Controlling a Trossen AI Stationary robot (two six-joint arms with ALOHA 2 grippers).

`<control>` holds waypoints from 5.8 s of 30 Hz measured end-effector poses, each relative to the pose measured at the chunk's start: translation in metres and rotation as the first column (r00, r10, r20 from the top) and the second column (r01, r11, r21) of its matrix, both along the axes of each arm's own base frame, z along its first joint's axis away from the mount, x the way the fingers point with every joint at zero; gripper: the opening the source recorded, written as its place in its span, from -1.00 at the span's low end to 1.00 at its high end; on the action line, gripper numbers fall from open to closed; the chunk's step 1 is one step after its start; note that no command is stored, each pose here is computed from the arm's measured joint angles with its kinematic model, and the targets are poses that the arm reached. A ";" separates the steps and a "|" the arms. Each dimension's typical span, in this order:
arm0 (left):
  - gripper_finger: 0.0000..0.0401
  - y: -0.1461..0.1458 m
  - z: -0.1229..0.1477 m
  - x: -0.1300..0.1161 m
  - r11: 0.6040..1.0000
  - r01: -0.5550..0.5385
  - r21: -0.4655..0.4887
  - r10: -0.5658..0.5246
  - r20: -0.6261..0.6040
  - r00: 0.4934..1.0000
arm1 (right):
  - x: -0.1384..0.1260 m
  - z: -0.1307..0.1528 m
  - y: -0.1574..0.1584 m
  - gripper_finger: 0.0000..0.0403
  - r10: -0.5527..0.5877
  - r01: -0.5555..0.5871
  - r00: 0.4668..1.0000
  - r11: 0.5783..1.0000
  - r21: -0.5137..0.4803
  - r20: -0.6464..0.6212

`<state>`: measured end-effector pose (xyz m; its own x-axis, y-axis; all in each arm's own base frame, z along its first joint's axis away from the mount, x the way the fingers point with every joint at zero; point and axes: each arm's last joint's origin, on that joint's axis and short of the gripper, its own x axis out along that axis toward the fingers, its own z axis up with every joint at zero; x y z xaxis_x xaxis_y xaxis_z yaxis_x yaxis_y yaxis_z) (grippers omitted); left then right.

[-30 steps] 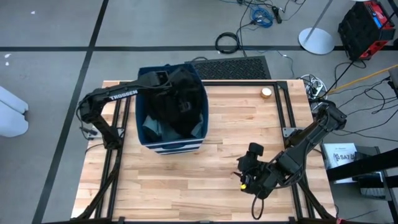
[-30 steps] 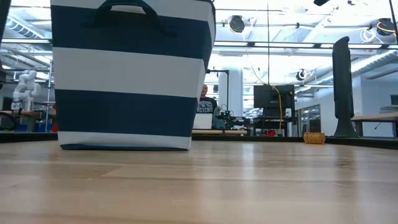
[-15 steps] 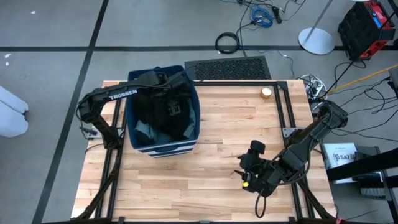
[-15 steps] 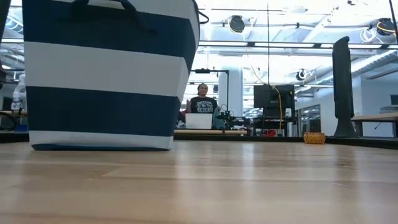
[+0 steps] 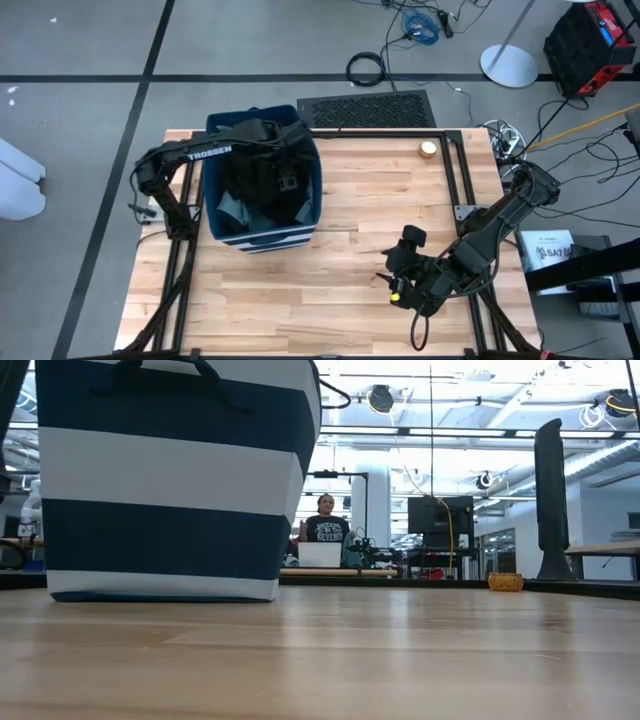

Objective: Sort clothes
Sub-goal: Put the black shirt into the blue laundry organizer, then return to Home Position

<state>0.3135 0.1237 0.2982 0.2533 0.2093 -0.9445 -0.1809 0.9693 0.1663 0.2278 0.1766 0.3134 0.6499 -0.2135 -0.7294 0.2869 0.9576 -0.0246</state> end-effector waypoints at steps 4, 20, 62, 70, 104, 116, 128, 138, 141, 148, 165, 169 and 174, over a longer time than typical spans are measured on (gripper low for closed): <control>-0.30 -0.005 0.002 0.013 0.998 0.062 0.020 -0.064 0.100 0.993 | 0.000 0.000 0.000 0.18 0.000 0.000 1.000 1.000 0.000 -0.001; -0.30 -0.014 0.022 0.037 0.986 0.122 0.116 -0.155 0.330 0.931 | 0.001 -0.001 -0.005 0.18 -0.016 0.016 1.000 1.000 -0.018 -0.018; -0.30 -0.059 0.172 -0.095 0.994 0.006 0.106 -0.087 0.781 0.618 | 0.004 -0.001 -0.009 0.18 -0.020 0.019 1.000 0.999 -0.032 -0.021; -0.30 -0.083 0.179 -0.129 0.995 0.030 0.091 -0.092 0.823 0.560 | 0.004 -0.001 -0.009 0.18 -0.019 0.019 1.000 0.999 -0.029 -0.017; -0.30 -0.145 0.071 -0.191 0.988 0.152 -0.012 -0.012 0.988 0.154 | -0.004 0.009 -0.010 0.18 -0.053 0.072 0.991 0.986 -0.153 0.126; -0.30 -0.165 0.052 -0.190 0.982 0.189 -0.017 -0.009 0.990 0.140 | -0.026 -0.008 -0.038 0.18 0.013 -0.010 0.946 1.000 -0.011 0.325; -0.30 -0.201 0.023 -0.179 0.950 0.311 -0.029 -0.034 0.980 0.194 | -0.032 -0.025 -0.064 0.18 0.071 -0.134 0.863 0.987 0.092 0.499; -0.30 -0.239 0.013 -0.200 0.635 0.746 -0.202 -0.061 0.949 0.308 | -0.027 -0.029 -0.067 0.18 0.066 -0.138 0.875 0.983 0.117 0.479; -0.30 -0.246 -0.012 -0.197 0.640 0.705 -0.304 -0.062 0.895 0.442 | -0.026 -0.029 -0.068 0.18 0.060 -0.134 0.875 0.984 0.120 0.480; -0.30 -0.250 -0.059 -0.191 0.680 0.587 -0.440 -0.005 0.798 0.603 | -0.026 -0.029 -0.068 0.18 0.058 -0.130 0.875 0.984 0.119 0.480; -0.30 -0.199 -0.078 -0.176 0.930 0.289 -0.225 -0.001 0.787 0.617 | -0.020 -0.029 -0.080 0.18 0.032 -0.083 0.879 0.993 0.086 0.475; -0.30 -0.189 -0.075 -0.175 0.949 0.269 -0.165 -0.028 0.804 0.594 | -0.020 -0.029 -0.080 0.18 0.061 -0.096 0.881 0.994 0.051 0.470; -0.30 -0.179 -0.070 -0.175 0.965 0.238 -0.107 -0.049 0.823 0.566 | -0.020 -0.029 -0.080 0.18 0.097 -0.113 0.882 0.994 0.006 0.461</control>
